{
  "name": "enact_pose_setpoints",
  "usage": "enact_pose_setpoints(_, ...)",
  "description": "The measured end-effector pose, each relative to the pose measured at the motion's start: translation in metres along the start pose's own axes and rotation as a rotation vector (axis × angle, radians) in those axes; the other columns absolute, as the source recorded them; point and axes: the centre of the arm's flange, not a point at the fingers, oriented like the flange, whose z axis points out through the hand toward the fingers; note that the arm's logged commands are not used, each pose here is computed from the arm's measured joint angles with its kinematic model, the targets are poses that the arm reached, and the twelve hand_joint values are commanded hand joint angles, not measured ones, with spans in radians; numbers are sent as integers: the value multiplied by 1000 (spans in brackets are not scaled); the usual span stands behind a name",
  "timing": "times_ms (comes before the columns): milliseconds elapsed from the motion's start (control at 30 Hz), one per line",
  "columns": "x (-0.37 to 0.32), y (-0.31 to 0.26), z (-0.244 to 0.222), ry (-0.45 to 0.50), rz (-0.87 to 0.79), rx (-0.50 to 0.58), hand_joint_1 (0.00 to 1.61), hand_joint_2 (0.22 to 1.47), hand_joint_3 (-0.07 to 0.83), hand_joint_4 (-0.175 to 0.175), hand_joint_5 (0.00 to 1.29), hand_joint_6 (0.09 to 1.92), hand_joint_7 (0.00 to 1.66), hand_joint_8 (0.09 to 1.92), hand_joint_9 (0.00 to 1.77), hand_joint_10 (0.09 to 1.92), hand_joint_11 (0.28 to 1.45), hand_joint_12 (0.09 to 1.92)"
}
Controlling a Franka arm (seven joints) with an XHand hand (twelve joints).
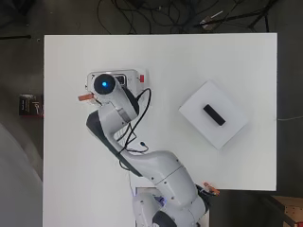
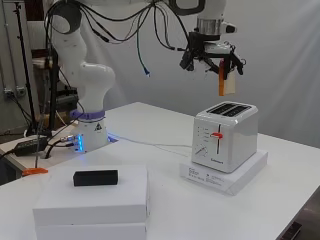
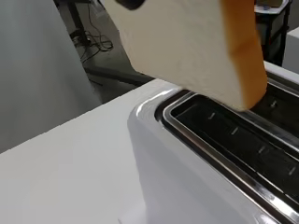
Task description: Teleoperate dual arm-hand system to toast a bread
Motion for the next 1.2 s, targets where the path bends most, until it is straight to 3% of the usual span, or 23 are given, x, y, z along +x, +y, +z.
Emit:
enact_pose_setpoints(267, -30, 38, 3, -42, 58, -23, 1230, 1180, 2, -175, 679, 1298, 1056, 987, 1391, 87, 760, 158)
enact_pose_setpoints(500, -64, 76, 18, -41, 126, -29, 1230, 1185, -1, -175, 668, 1282, 1052, 1008, 1414, 87, 803, 133)
enact_pose_setpoints(567, -71, 78, 34, -59, 122, -14, 1036, 1219, 0, 27, 726, 1305, 1186, 512, 1420, 87, 810, 130)
enact_pose_setpoints(600, -72, 79, 40, -67, 115, -7, 983, 1225, -1, 89, 746, 1303, 1258, 310, 1427, 87, 816, 131)
enact_pose_setpoints(667, -68, 78, 51, -66, 93, 4, 940, 1228, 0, 143, 766, 1297, 1335, 113, 1436, 87, 822, 135)
enact_pose_setpoints(767, -69, 74, 41, -76, 75, -22, 926, 1228, 0, 163, 772, 1294, 1358, 87, 1427, 87, 816, 134)
enact_pose_setpoints(800, -70, 73, 36, -71, 74, -31, 922, 1231, 1, 164, 766, 1303, 1356, 87, 1420, 87, 813, 131)
enact_pose_setpoints(833, -71, 71, 33, -62, 78, -34, 1034, 1210, 0, 41, 738, 1281, 1260, 348, 1408, 87, 808, 120)
enact_pose_setpoints(867, -72, 69, 32, -55, 83, -35, 1119, 1204, 3, -56, 692, 1292, 1156, 658, 1398, 87, 811, 114)
enact_pose_setpoints(900, -72, 66, 31, -54, 85, -37, 1167, 1206, 2, -115, 657, 1303, 1083, 869, 1399, 87, 822, 116)
enact_pose_setpoints(967, -71, 60, 28, -60, 87, -49, 1007, 1246, 1, 26, 685, 1363, 1168, 502, 1417, 87, 844, 160)
enact_pose_setpoints(1033, -73, 56, 29, -57, 101, -49, 927, 1261, 0, 107, 701, 1383, 1268, 174, 1409, 87, 819, 192)
enact_pose_setpoints(1067, -73, 55, 32, -58, 103, -43, 913, 1262, -1, 126, 708, 1381, 1290, 99, 1402, 87, 807, 198)
enact_pose_setpoints(1200, -58, 61, 33, -48, 58, -41, 887, 1262, 0, 164, 711, 1383, 1321, 87, 1405, 87, 794, 244)
